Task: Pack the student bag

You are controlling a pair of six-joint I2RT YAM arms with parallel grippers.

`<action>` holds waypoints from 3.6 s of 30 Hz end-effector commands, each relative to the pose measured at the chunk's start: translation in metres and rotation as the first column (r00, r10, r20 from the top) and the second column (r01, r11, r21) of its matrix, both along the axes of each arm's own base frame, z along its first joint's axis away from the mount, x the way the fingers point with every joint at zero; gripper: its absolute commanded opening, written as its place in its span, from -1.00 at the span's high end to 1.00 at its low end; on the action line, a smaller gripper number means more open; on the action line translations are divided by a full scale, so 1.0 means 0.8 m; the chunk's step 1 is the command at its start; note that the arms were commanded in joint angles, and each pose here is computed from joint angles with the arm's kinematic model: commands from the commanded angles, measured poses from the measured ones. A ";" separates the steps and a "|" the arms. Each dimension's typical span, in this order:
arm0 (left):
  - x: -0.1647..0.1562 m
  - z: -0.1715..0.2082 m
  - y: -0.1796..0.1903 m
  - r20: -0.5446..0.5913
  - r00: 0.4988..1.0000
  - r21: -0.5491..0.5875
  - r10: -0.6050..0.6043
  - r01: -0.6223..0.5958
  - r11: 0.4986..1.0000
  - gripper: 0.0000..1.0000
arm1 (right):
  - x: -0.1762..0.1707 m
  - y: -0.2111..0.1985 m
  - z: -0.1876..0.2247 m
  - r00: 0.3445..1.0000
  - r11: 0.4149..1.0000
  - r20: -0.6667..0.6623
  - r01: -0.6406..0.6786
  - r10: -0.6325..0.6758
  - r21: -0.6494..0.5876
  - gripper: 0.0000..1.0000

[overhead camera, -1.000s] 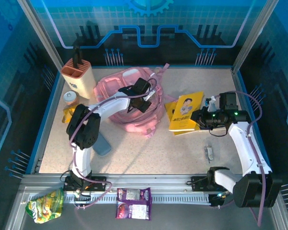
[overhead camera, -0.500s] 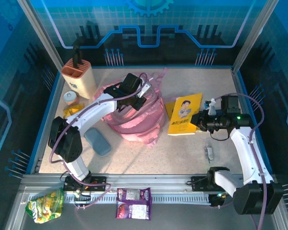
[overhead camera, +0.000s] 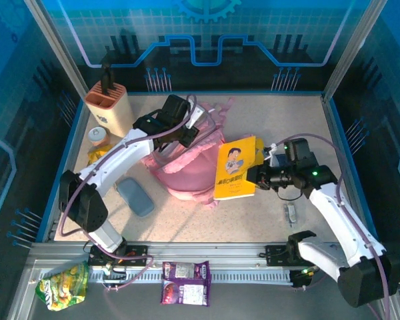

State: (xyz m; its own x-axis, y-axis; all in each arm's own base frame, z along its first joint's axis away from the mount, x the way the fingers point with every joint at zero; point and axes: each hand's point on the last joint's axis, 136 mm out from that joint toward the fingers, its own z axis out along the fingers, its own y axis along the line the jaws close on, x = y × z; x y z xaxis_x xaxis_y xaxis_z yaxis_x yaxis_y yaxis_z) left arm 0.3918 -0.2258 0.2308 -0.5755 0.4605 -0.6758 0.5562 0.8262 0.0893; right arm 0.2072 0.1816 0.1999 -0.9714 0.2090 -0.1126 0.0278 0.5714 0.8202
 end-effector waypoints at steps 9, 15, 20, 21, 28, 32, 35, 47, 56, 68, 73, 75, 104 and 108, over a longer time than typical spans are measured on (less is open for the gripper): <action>-0.017 0.104 -0.016 0.175 0.979 -0.150 -0.102 0.129 0.980 1.00 | 0.084 0.100 -0.019 0.979 0.998 0.193 -0.063 0.059 0.010 1.00; -0.018 0.114 -0.016 0.194 0.975 -0.168 -0.104 0.138 0.976 1.00 | 0.121 0.143 -0.052 0.970 0.999 0.241 -0.039 0.040 -0.009 0.99; -0.016 0.111 -0.024 0.166 0.978 -0.196 -0.123 0.155 0.968 1.00 | 0.159 0.187 -0.062 0.966 0.999 0.258 -0.023 0.012 0.042 0.98; -0.016 0.110 -0.025 0.165 0.978 -0.198 -0.126 0.158 0.967 1.00 | 0.163 0.196 -0.063 0.965 0.998 0.260 -0.031 0.017 0.048 0.98; -0.012 0.102 -0.022 0.152 0.982 -0.197 -0.115 0.144 0.970 1.00 | 0.193 0.211 -0.103 0.967 0.999 0.253 -0.020 0.028 -0.034 0.69; -0.010 0.099 -0.018 0.151 0.983 -0.192 -0.104 0.133 0.972 1.00 | 0.200 0.189 -0.121 0.971 0.994 0.239 0.027 -0.001 -0.105 0.03; -0.007 0.099 -0.014 0.150 0.984 -0.193 -0.097 0.126 0.973 1.00 | 0.190 0.173 -0.114 0.964 0.984 0.267 0.043 0.004 -0.171 -0.16; -0.005 0.089 -0.011 0.138 0.987 -0.208 -0.087 0.115 0.971 1.00 | 0.095 0.151 -0.143 0.983 0.926 0.172 0.011 0.059 -0.377 0.03; -0.006 0.089 -0.011 0.129 0.987 -0.212 -0.093 0.119 0.970 1.00 | 0.116 0.195 -0.166 0.970 0.933 0.230 0.007 0.082 -0.360 0.55; -0.008 0.069 0.002 0.082 0.992 -0.189 -0.094 0.108 0.976 1.00 | 0.190 0.130 -0.133 0.927 0.877 0.370 0.223 -0.057 -0.426 0.74; -0.009 0.060 0.013 0.054 0.996 -0.184 -0.073 0.082 0.980 1.00 | 0.151 0.136 -0.105 0.937 0.928 0.349 0.119 0.013 -0.354 0.66; -0.012 0.053 0.017 0.039 0.997 -0.184 -0.060 0.066 0.981 1.00 | 0.136 0.124 -0.091 0.937 0.934 0.349 0.116 0.010 -0.339 0.58; -0.096 0.030 -0.022 -0.312 0.950 -0.545 0.030 -0.204 0.813 0.05 | 0.096 -0.123 -0.090 0.954 0.837 0.180 0.297 -0.239 -0.460 -0.11; -0.107 0.029 -0.071 -0.365 0.929 -0.610 0.054 -0.282 0.741 -0.02 | 0.118 -0.147 -0.102 0.954 0.819 0.134 0.298 -0.267 -0.491 -0.22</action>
